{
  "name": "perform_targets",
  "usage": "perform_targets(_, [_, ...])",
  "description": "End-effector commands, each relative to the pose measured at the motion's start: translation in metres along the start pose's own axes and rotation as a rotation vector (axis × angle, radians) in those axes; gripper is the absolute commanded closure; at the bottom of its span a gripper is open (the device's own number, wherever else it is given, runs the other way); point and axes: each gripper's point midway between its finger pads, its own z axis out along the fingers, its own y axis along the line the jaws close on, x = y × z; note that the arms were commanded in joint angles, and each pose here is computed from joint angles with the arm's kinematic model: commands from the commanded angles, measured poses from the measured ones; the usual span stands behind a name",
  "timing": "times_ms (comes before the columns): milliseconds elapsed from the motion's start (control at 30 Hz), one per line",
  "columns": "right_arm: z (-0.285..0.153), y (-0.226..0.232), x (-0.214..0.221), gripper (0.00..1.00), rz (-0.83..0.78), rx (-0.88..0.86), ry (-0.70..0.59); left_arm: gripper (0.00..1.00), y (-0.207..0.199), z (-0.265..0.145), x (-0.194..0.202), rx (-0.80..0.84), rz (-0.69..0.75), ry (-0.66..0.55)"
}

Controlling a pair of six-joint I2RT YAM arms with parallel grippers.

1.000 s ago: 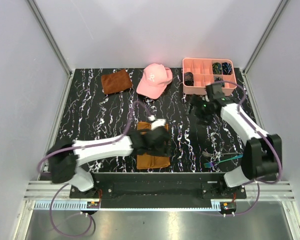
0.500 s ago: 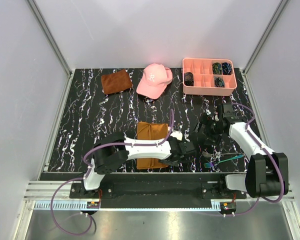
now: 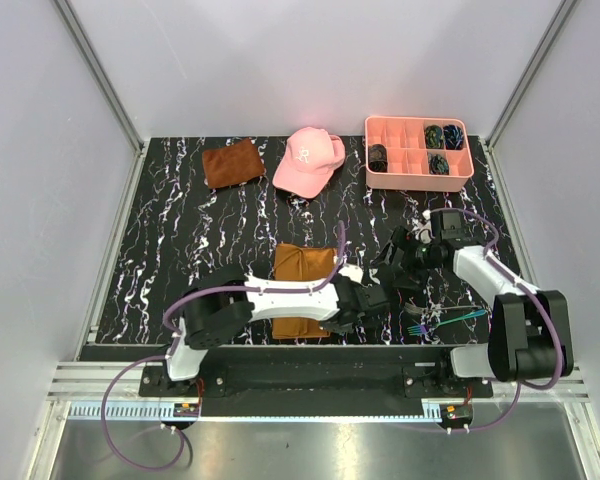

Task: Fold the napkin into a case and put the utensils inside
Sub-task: Pick up the 2/3-rectangle-folded napkin at the center of the board.

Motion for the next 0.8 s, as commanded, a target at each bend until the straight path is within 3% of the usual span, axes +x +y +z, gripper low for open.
perform_targets(0, [0.011,0.030,0.001,0.02,-0.070,-0.177,0.036,1.00,-0.016,-0.043,-0.020,0.250,-0.035,-0.043])
perform_targets(133, [0.028,0.048,0.010,0.02,-0.099,-0.227,0.108,1.00,-0.014,-0.058,-0.019,0.363,-0.061,-0.010])
perform_targets(300, [0.048,0.071,0.023,0.06,-0.097,-0.271,0.144,1.00,-0.001,-0.063,-0.018,0.387,-0.086,-0.011])
perform_targets(767, [0.093,0.072,0.023,0.21,-0.079,-0.249,0.168,1.00,-0.005,-0.064,-0.017,0.446,-0.086,0.002])
